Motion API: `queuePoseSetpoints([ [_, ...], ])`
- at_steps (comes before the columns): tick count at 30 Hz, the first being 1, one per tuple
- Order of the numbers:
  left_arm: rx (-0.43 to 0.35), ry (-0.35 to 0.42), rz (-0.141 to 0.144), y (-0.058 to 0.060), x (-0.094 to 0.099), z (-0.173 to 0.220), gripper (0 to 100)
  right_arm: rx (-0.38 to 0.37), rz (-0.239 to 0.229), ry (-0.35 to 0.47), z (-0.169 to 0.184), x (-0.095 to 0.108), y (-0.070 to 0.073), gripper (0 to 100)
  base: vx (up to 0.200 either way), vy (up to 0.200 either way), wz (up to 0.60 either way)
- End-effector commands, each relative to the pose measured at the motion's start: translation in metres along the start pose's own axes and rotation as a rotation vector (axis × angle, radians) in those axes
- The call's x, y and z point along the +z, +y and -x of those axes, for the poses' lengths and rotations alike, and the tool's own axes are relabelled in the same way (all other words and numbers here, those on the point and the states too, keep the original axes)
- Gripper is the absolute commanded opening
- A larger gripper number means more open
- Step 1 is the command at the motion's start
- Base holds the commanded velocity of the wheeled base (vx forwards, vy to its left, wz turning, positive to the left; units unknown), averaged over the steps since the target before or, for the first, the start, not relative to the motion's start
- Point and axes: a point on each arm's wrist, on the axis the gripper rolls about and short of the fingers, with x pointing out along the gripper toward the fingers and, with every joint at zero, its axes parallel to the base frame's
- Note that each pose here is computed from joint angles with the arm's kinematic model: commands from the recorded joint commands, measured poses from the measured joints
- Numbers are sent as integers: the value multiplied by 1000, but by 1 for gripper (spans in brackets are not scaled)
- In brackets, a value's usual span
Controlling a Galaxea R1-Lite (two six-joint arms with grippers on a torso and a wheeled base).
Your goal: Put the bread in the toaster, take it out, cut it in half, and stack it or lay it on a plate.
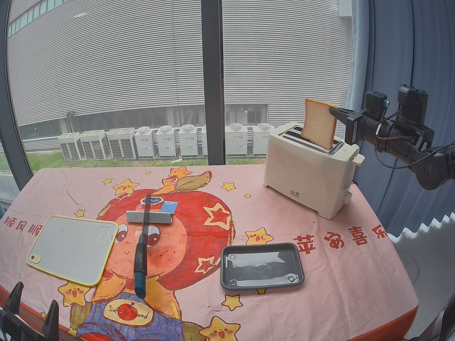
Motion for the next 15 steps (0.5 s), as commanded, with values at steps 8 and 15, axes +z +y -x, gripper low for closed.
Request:
queuePoseSetpoints([
  [8, 0, 3, 0, 0, -5, 0, 100, 9, 5, -16, 23, 9, 9, 0, 0, 0, 0],
  [15, 0, 3, 0, 0, -5, 0, 100, 33, -10, 56, 48, -10, 21, 0, 0, 0, 0],
])
